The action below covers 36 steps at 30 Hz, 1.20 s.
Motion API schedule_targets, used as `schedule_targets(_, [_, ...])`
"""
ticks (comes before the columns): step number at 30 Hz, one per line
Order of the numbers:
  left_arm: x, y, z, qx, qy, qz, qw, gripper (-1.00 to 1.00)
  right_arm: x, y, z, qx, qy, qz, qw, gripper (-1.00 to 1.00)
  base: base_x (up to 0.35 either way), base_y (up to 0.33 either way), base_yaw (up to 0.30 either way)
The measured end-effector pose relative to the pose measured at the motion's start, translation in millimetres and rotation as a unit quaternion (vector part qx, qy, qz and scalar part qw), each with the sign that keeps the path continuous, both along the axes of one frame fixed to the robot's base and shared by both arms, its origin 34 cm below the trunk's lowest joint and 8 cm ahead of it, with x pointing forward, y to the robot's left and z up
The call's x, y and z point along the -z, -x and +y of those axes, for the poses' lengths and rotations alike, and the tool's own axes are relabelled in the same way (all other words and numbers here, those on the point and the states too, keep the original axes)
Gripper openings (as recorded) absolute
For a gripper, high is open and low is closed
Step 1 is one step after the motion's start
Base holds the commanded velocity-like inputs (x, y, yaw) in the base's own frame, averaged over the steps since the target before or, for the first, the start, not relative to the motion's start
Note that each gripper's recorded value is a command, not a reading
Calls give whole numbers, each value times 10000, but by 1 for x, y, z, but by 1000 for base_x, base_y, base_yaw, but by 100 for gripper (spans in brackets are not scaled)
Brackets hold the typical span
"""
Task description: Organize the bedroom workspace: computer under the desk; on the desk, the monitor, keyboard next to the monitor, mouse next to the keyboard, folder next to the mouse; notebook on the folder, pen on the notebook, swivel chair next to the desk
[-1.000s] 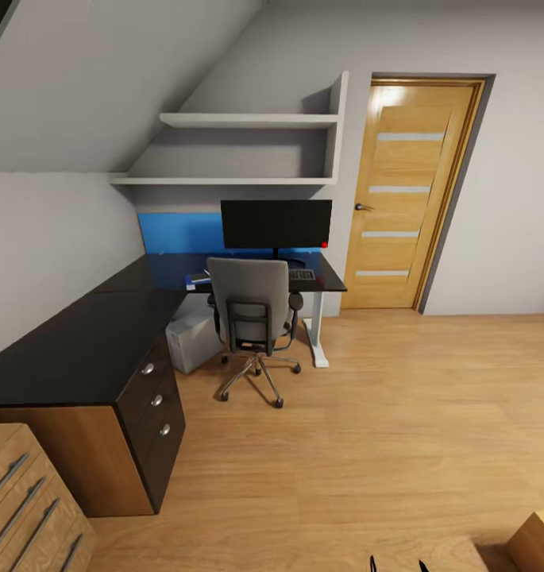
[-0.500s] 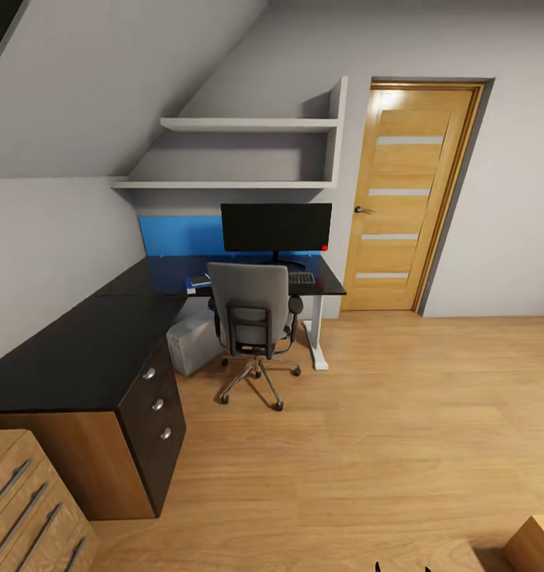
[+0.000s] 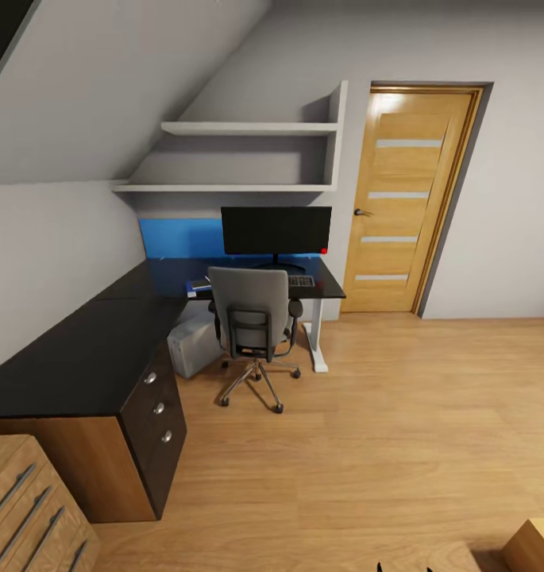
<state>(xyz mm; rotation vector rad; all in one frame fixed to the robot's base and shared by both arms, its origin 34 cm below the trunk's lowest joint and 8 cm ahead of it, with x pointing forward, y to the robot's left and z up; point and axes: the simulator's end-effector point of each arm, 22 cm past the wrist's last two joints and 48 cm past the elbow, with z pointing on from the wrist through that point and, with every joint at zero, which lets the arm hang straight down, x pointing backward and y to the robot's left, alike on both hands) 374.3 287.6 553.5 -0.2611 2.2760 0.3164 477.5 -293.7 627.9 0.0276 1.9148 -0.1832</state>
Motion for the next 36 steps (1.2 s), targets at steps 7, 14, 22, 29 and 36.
schedule_targets(7, [-20, -1, 0, -17, -11, -295, 9996, 100, -11, 1, -2, -2, 14, 4, 10000, 100, 0, 0, 0])
schedule_targets(14, [-34, -1, -1, -25, -10, -400, 9992, 100, -21, 1, -2, -3, 17, 5, 10000, 100, 0, 0, 0])
schedule_targets(22, [-53, 2, 0, -47, -25, -638, 9979, 100, -33, 1, -1, -10, 6, 4, 10000, 100, 0, 0, 0])
schedule_targets(29, [-63, 3, 2, -45, -35, -638, 9979, 100, -43, 2, 4, -50, -23, -1, 10000, 100, 0, 0, 0])
schedule_targets(36, [-65, 9, 3, -38, -39, -448, 9990, 100, -50, 3, 2, -35, -9, 8, 10000, 100, 0, 0, 0])
